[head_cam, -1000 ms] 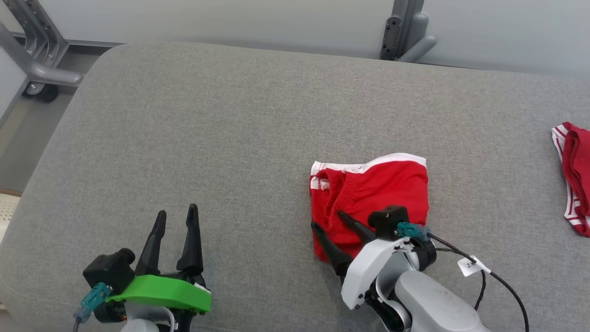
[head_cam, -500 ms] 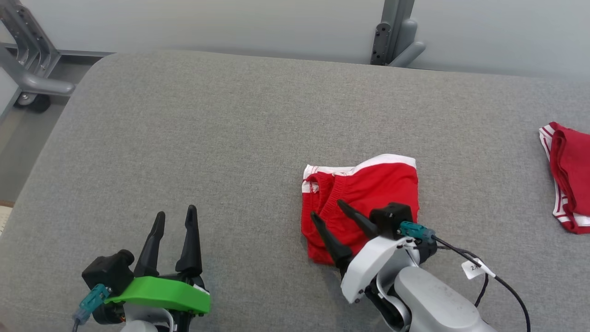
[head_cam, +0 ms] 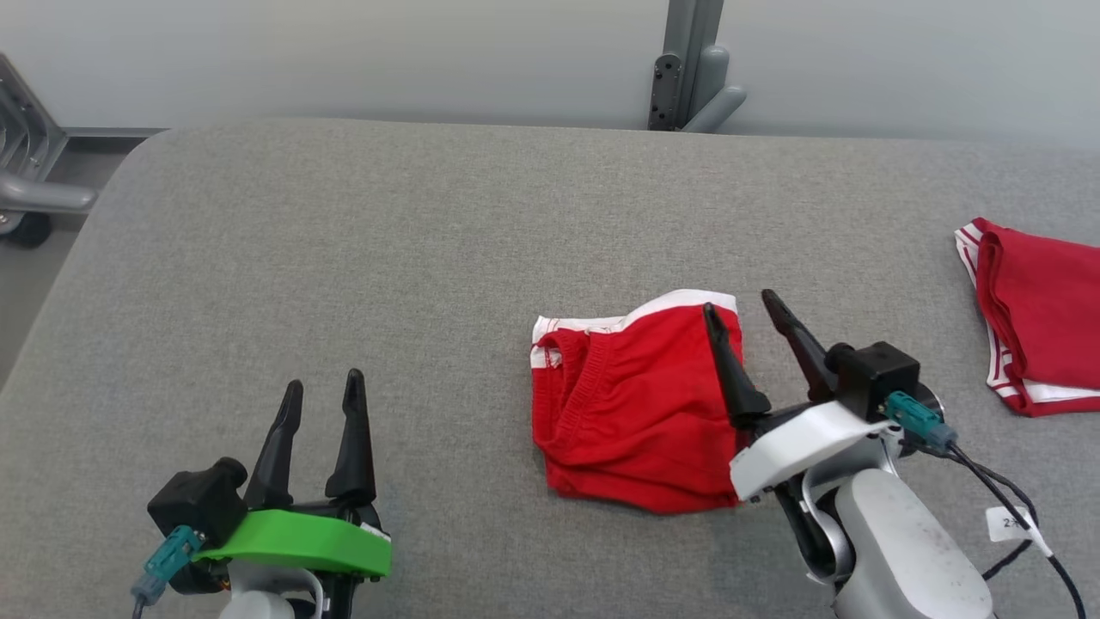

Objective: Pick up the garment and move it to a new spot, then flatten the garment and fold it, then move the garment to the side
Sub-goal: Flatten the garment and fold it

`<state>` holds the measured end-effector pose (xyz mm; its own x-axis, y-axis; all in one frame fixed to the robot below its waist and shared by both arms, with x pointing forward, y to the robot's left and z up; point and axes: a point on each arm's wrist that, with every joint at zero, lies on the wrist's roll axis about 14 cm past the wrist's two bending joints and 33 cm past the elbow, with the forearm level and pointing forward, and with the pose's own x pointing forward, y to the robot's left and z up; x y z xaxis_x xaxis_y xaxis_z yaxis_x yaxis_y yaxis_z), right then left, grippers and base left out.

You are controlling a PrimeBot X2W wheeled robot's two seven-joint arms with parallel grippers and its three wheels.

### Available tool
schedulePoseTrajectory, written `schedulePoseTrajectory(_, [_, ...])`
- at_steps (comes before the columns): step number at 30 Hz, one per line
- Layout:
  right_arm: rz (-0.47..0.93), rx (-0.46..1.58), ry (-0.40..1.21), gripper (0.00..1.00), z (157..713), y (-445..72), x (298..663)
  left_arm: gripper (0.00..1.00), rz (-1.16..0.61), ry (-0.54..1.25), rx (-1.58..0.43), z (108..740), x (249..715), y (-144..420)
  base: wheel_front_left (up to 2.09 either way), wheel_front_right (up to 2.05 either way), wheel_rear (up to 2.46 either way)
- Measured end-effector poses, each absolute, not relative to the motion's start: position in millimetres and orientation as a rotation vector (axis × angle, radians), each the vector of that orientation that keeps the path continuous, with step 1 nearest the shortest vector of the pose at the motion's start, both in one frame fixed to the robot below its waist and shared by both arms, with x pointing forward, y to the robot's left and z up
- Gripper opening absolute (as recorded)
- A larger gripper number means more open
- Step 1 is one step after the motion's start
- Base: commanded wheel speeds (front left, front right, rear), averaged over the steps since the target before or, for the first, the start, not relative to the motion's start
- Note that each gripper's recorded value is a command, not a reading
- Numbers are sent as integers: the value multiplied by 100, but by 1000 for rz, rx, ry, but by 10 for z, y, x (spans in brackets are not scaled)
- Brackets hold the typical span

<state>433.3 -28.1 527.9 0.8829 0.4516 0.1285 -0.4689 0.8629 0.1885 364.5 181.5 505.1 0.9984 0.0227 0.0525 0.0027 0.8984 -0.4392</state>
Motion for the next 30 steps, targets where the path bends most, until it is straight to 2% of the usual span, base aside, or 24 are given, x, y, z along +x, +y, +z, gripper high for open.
schedulePoseTrajectory(14, [202,164,-189,100,5448,-1310,4022,100,-33,-104,-305,5197,3665,1725,0,0,0])
schedulePoseTrajectory(21, [153,187,-180,100,5399,-1484,3831,100,-16,-81,-299,5100,3543,1729,0,0,0])
schedulePoseTrajectory(30, [146,198,-172,100,5370,-1501,3786,100,-12,-78,-267,5071,3490,1762,0,0,0])
